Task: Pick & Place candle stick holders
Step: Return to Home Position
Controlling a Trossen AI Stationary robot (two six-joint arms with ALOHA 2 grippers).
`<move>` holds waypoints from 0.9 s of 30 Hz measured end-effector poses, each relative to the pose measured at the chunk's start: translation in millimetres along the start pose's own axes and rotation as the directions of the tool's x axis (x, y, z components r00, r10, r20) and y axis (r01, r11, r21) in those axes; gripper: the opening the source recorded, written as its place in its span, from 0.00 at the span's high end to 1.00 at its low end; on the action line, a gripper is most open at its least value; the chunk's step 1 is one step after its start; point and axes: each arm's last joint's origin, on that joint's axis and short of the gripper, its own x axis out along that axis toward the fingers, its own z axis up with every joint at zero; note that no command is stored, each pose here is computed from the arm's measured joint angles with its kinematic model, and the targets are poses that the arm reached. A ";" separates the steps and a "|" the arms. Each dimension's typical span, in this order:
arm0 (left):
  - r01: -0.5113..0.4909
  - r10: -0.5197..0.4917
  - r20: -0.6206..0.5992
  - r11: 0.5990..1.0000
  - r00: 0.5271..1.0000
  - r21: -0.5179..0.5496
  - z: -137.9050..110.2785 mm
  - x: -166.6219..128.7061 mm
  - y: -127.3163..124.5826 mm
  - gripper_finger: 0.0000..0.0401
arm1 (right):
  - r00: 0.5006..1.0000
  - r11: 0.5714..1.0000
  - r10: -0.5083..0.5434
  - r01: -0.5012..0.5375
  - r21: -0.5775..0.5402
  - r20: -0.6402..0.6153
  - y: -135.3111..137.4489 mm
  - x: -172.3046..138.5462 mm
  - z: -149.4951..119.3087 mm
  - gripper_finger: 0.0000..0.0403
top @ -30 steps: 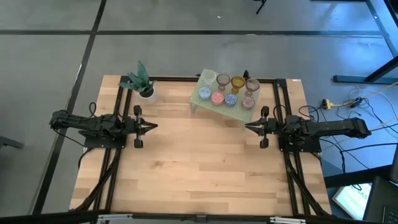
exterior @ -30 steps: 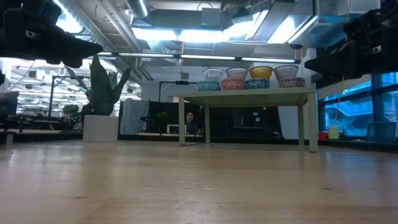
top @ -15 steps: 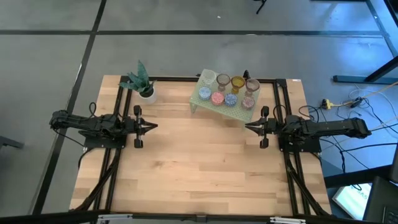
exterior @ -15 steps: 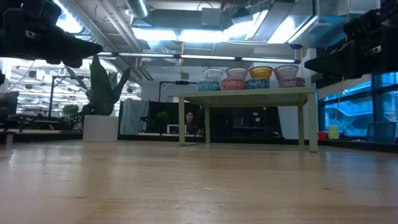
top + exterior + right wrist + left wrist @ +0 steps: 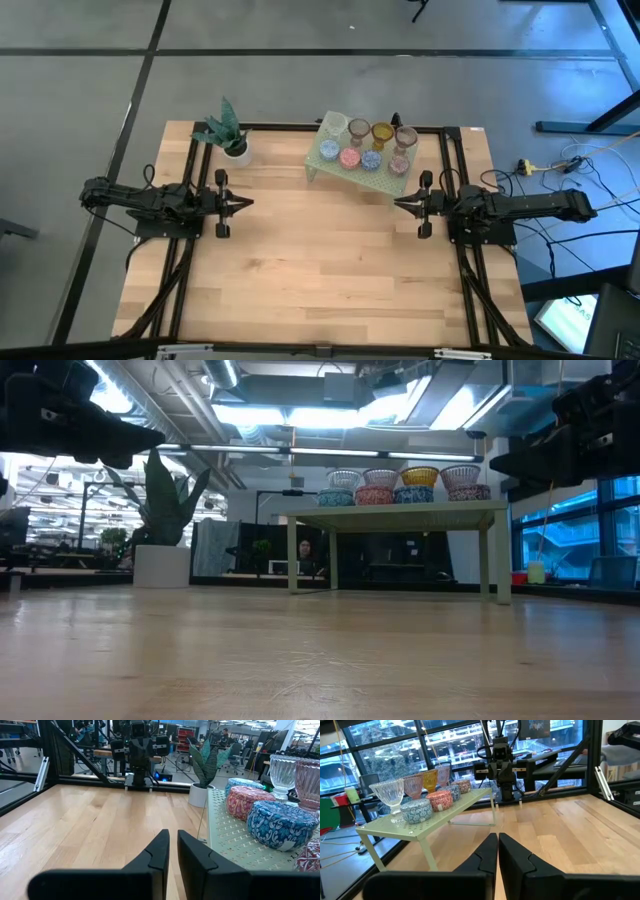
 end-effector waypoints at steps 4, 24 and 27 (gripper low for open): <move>0.000 0.000 0.000 1.000 1.000 0.000 0.0 0.0 0.0 0.98 | 1.000 1.000 0.000 0.000 0.000 0.000 0.0 0.0 0.0 0.90; 0.000 0.000 0.000 1.000 1.000 0.000 0.0 0.0 0.0 0.98 | 1.000 1.000 0.000 0.000 0.000 0.000 0.0 0.0 0.0 0.90; 0.000 0.000 0.000 1.000 1.000 0.000 0.0 0.0 0.0 0.97 | 1.000 1.000 0.000 0.000 0.000 0.000 0.0 0.0 0.0 0.90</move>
